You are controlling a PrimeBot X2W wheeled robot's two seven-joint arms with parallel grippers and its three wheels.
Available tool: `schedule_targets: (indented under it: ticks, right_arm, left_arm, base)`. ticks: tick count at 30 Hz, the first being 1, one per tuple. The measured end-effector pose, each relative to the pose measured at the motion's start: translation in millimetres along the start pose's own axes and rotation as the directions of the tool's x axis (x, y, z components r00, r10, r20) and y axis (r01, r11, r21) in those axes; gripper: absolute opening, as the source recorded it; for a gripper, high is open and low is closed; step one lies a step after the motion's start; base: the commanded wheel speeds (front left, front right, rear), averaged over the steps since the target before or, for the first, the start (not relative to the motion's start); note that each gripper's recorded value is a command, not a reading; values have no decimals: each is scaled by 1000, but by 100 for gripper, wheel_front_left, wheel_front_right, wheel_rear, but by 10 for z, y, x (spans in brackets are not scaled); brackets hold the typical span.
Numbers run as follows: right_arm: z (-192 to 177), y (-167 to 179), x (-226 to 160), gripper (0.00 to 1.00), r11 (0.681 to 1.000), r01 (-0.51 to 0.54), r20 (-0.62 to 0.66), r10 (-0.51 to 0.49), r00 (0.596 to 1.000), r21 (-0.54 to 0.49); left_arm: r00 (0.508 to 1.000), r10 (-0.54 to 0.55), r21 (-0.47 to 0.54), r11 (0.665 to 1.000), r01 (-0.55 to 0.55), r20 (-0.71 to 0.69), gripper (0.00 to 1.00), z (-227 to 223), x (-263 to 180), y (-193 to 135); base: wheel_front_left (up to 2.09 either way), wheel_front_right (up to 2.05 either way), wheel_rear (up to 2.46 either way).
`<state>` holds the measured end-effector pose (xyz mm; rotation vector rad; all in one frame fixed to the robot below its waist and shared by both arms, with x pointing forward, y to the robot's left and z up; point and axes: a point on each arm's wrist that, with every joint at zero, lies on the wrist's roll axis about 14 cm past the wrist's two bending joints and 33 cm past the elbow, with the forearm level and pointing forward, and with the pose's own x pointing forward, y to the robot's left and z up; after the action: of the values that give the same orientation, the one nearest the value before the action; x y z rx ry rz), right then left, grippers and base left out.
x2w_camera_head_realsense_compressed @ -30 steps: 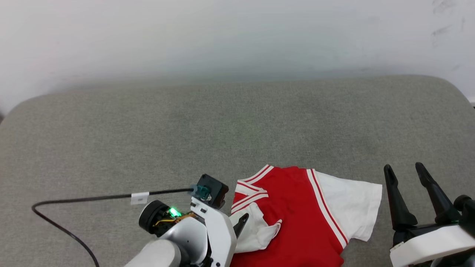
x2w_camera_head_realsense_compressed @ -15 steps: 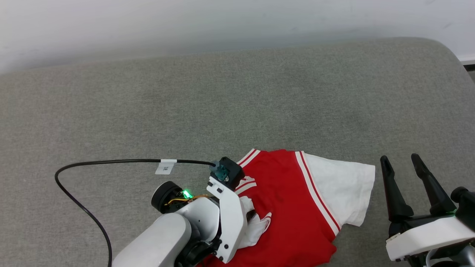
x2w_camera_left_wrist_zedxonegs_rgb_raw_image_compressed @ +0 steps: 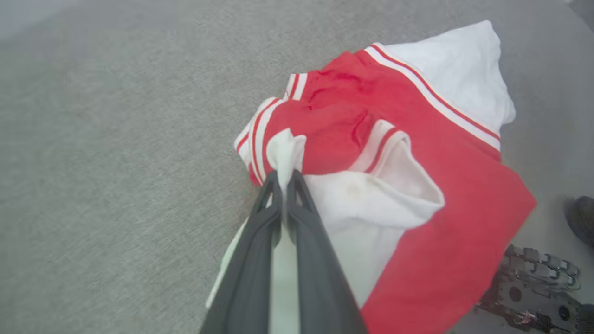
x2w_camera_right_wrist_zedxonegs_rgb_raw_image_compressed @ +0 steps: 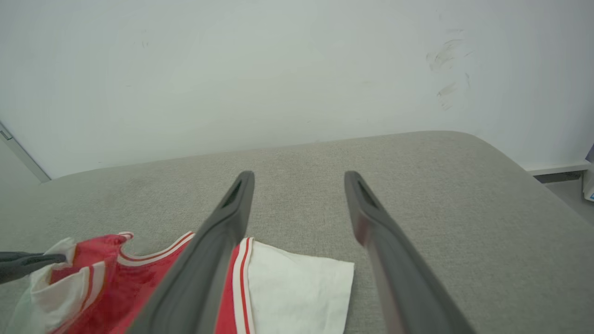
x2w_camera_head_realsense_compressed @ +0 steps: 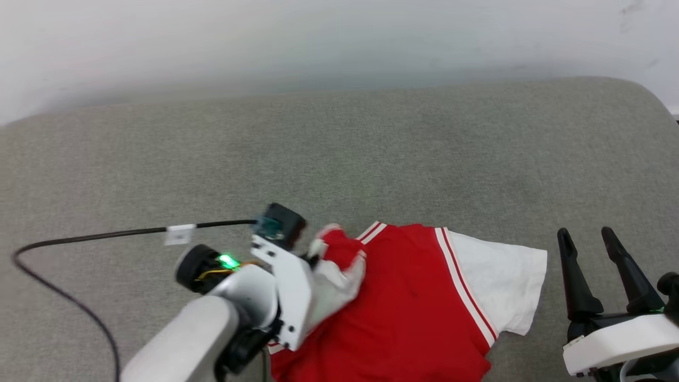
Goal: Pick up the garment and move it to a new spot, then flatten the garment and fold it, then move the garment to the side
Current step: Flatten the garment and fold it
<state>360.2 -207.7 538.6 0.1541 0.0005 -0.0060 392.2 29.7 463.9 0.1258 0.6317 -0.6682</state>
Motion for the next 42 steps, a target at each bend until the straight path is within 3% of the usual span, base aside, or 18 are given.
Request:
schedule_targets:
  ticks: [4,7,14,16,17,18,19,21,29,37,42]
  right_arm:
    - [11,44,3,100,1000,-15,-1,15,1000,-1]
    - [21,84,25,100,1000,-28,0,28,1000,-1]
    - [-23,132,70,100,999,-43,-18,43,999,0]
    - [-38,130,79,100,999,-43,-23,43,999,0]
    - [-42,130,83,100,999,-43,-24,43,999,-1]
    - [-40,130,88,100,999,-43,-23,43,999,-2]
    - [-35,129,88,100,999,-42,-22,42,999,-4]
    - [-15,122,82,100,999,-40,-17,40,999,-14]
    - [124,135,2,100,999,-43,18,43,999,-21]
    - [155,129,-139,100,999,-42,3,42,999,-21]
    - [124,111,-158,100,999,-37,-18,36,999,-24]
  left_arm:
    - [988,152,-84,985,-148,39,0,-50,-268,389]
    - [969,247,-197,951,-240,12,0,-268,-452,618]
    - [895,400,-444,778,-444,-196,0,-1161,-753,983]
    - [885,394,-471,750,-465,-246,0,-1357,-774,972]
    - [886,386,-486,741,-463,-257,29,-1409,-764,948]
    - [886,386,-489,738,-465,-259,92,-1432,-752,936]
    - [885,391,-493,735,-466,-253,100,-1431,-744,939]
    - [881,416,-508,722,-470,-224,100,-1397,-739,970]
    - [795,604,-472,716,-514,50,100,-877,-954,1253]
    - [691,605,-395,792,-466,397,100,-197,-1187,1072]
    - [597,570,-376,822,-428,565,100,175,-1331,879]
  base:
    - [0,0,0]
    - [0,0,0]
    - [0,0,0]
    - [0,0,0]
    - [0,0,0]
    - [0,0,0]
    - [0,0,0]
    - [0,0,0]
    - [0,0,0]
    - [0,0,0]
    - [0,0,0]
